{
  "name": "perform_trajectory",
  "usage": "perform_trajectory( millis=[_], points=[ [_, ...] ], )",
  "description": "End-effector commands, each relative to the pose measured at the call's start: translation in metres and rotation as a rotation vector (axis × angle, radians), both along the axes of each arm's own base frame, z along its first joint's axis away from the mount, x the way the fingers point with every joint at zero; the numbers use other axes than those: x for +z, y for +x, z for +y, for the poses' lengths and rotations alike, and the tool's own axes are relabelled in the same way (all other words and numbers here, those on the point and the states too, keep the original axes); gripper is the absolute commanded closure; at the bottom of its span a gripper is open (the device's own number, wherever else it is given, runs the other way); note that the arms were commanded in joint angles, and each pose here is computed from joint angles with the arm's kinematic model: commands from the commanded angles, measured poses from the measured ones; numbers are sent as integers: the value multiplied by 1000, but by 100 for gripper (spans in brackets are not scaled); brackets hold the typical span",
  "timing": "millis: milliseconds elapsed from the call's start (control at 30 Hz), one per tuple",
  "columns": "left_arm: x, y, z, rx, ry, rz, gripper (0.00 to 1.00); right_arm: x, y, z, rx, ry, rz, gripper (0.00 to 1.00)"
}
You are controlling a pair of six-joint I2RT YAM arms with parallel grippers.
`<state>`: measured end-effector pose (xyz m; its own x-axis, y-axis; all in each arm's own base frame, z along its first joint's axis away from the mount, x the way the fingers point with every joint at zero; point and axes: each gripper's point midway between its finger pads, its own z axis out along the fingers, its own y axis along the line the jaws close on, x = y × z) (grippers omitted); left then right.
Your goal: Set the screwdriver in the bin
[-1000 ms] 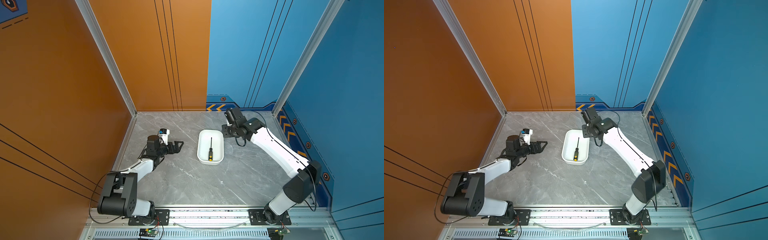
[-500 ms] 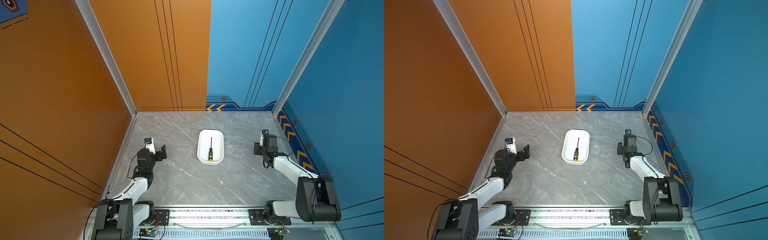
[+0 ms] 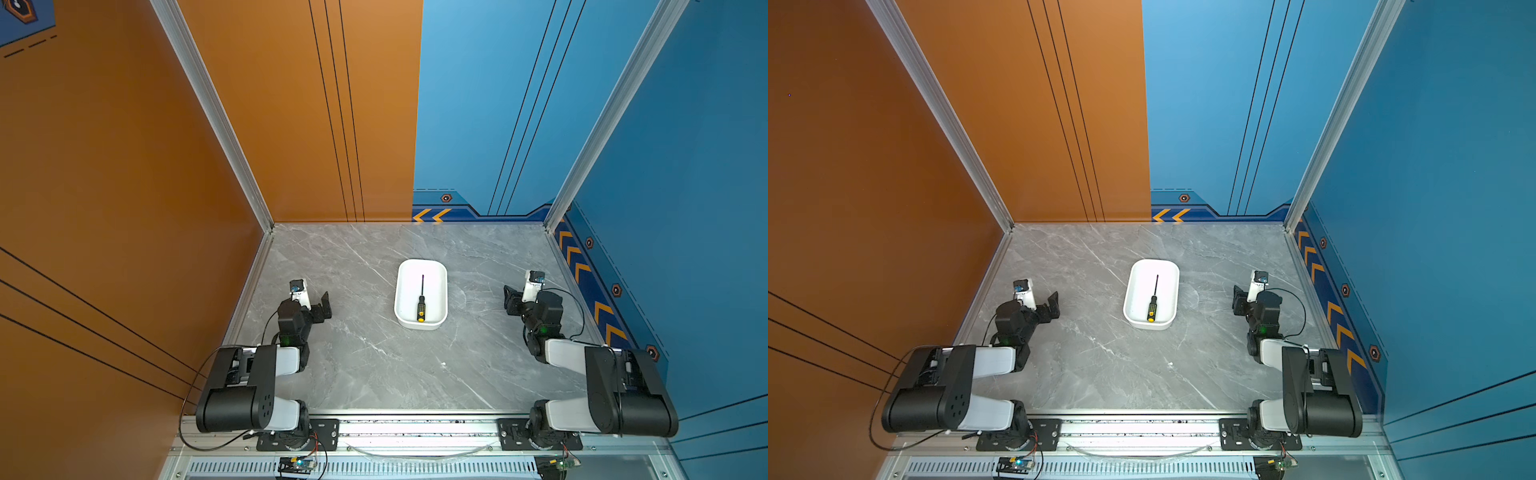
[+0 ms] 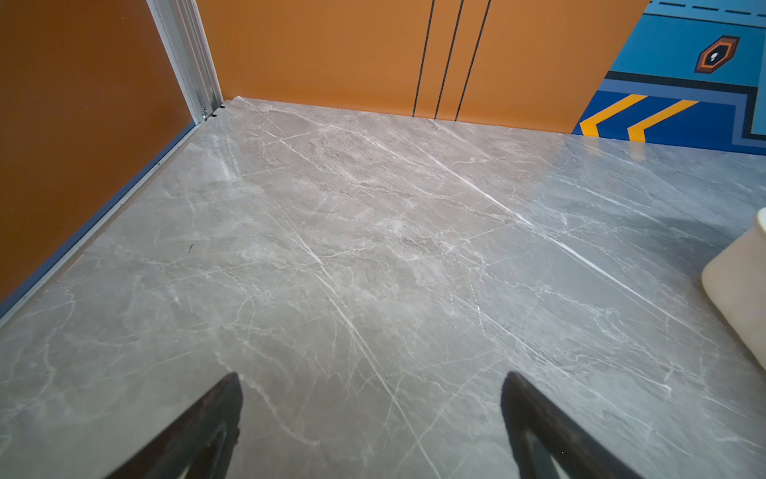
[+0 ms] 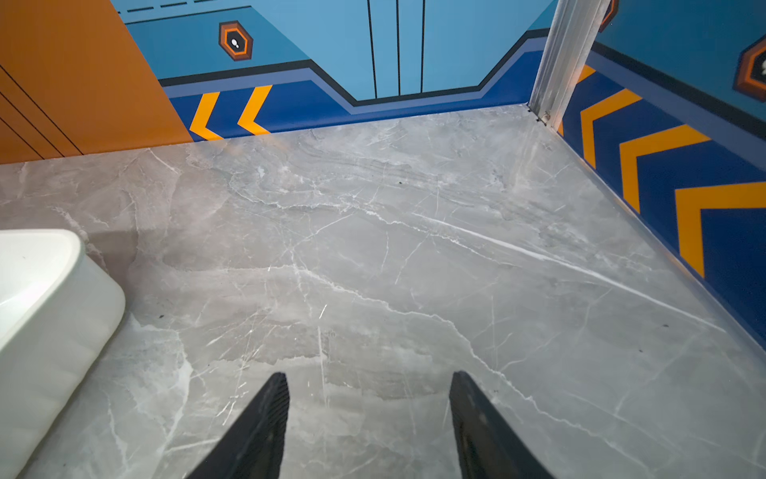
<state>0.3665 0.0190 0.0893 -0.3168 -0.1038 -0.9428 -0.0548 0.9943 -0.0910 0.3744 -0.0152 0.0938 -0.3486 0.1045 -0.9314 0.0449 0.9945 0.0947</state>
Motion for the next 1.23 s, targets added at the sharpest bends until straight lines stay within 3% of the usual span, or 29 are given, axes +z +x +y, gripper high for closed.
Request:
perform_trajectory(
  millis=[0,100,400,567,600,633,1200],
  points=[
    [15,13,-3,-37,16,-84,2,11,3,1,-1,10,-124,39],
    [11,18,-4,-54,11,-99,2,11,3,0,-4,18,-155,39],
    [2,28,-19,-121,46,-10,2,0,20,15,49,-31,-34,33],
    [2,28,-19,-116,53,-6,2,0,20,15,44,-37,-33,20],
    [2,28,-19,-115,52,-7,2,-1,20,15,44,-38,-31,3],
    [2,28,-19,-116,53,-7,2,0,20,15,44,-39,-33,0],
    [2,27,-12,-71,58,-4,2,-1,20,10,7,-47,-25,0]
  ],
)
